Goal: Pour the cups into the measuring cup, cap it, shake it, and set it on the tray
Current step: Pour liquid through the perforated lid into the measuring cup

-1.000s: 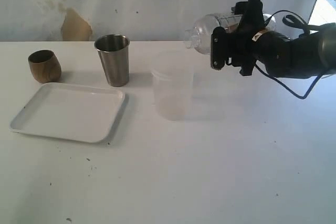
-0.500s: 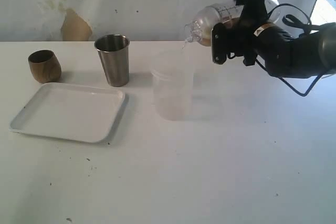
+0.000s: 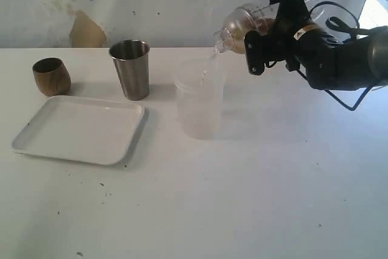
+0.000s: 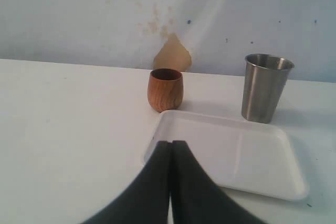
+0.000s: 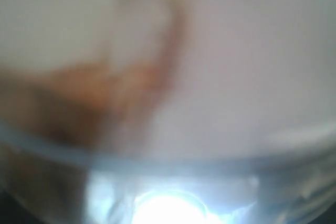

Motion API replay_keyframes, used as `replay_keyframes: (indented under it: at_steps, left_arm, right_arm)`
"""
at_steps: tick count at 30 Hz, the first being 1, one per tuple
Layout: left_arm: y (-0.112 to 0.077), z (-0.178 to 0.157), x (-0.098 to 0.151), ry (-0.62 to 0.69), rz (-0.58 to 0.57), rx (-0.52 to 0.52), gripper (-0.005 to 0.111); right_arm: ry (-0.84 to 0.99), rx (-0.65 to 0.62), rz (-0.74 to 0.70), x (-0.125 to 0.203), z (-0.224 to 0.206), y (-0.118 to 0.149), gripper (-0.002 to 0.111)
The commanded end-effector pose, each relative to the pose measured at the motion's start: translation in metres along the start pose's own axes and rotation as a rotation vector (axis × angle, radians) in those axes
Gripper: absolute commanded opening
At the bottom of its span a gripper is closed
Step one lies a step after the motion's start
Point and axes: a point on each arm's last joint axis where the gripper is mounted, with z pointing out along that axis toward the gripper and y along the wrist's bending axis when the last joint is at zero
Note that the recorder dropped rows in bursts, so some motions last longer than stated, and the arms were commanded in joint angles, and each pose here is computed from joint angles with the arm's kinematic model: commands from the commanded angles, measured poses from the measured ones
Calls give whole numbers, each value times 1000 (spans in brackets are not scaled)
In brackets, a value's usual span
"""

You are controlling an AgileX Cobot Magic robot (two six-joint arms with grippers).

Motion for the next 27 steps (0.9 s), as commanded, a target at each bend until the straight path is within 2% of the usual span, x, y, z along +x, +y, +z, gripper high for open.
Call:
replay_keyframes:
  at_steps: [1,16,27]
  left_arm:
    - [0,0,0,-11,-3,2,0]
    - [0,0,0,-11,-3,2,0]
    - [0,0,0,-11,-3,2,0]
  right_arm:
    - [36,147,-13,6,-3,-24,0]
    - [23,191,-96,4,-3,-28,0]
    - [29,211,-100,4,-4,-30,0]
